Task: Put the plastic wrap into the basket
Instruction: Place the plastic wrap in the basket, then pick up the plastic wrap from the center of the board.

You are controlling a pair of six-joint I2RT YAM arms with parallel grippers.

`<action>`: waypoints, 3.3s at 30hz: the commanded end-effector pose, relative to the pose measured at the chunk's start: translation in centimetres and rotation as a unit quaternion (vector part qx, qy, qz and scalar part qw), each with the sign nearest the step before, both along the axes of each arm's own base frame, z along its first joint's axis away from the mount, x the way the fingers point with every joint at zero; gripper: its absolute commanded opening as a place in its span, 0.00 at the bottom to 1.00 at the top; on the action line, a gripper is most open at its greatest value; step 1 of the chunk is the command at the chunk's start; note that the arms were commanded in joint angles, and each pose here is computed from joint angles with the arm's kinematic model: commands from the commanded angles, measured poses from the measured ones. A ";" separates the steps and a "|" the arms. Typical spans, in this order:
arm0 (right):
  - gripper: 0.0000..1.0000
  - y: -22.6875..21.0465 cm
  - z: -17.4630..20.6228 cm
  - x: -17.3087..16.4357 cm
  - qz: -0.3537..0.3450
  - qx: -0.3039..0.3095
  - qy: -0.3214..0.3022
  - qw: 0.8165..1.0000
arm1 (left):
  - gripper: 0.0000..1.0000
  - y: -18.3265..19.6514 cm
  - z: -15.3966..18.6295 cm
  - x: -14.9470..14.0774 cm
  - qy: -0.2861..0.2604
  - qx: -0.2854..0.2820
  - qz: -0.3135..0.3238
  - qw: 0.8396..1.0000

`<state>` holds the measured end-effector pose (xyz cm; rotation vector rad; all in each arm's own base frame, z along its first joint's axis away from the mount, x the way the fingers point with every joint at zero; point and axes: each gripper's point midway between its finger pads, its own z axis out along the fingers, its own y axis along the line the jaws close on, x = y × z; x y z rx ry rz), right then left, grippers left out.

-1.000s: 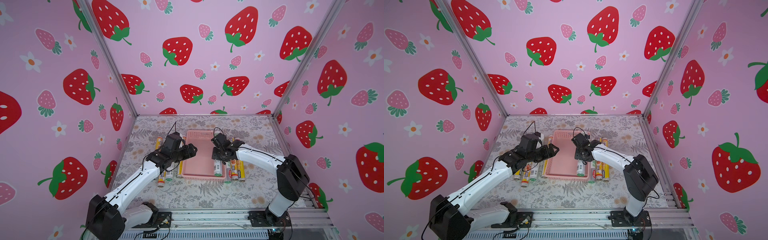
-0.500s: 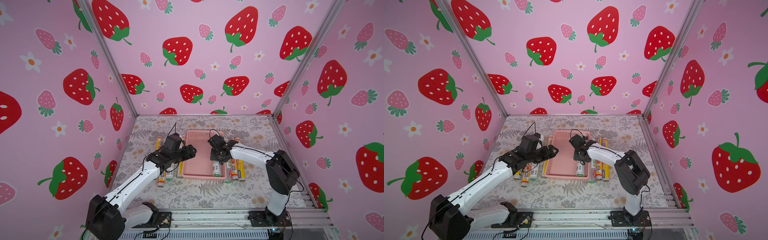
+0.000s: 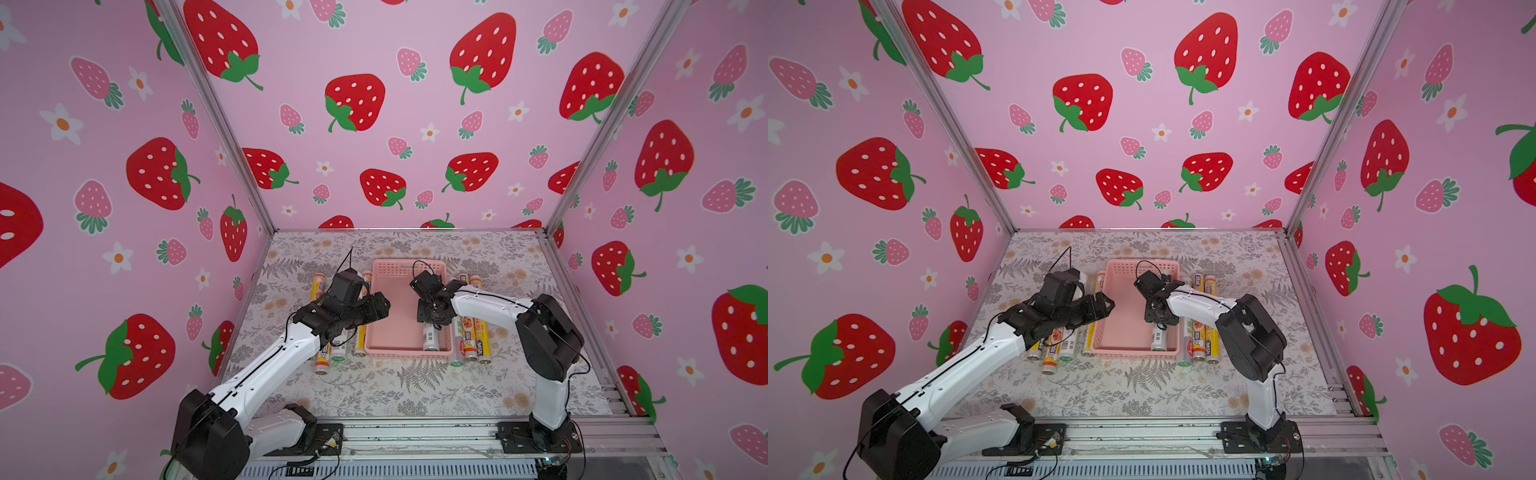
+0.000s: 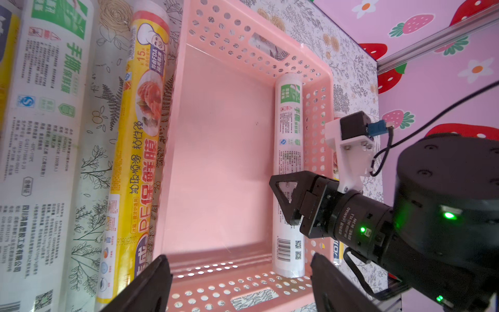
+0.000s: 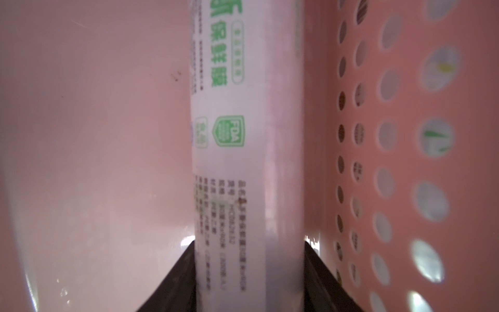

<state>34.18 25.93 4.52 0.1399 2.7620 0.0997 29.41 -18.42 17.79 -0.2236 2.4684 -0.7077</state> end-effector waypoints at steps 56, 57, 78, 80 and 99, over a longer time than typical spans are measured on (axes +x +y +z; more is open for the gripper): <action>0.66 9.6 3.5 0.2 0.134 0.142 -0.026 0.981 | 0.89 6.2 -0.3 -3.1 0.003 0.030 0.039 0.999; 0.66 10.0 4.0 0.2 0.139 0.151 -0.028 0.978 | 0.89 6.1 -0.4 -3.1 0.004 0.030 0.038 0.999; 0.67 -4.5 12.8 -3.1 0.055 0.032 -0.132 0.989 | 0.88 -1.8 -0.4 -2.4 0.043 -0.048 -0.066 0.996; 0.67 -7.6 12.1 -4.1 0.023 -0.003 -0.107 0.994 | 0.88 -1.7 -0.4 -2.2 0.038 -0.046 -0.062 0.996; 0.67 -16.1 2.9 -6.2 -0.050 0.094 0.001 0.994 | 0.89 2.2 -1.9 -3.6 0.028 0.014 -0.012 0.999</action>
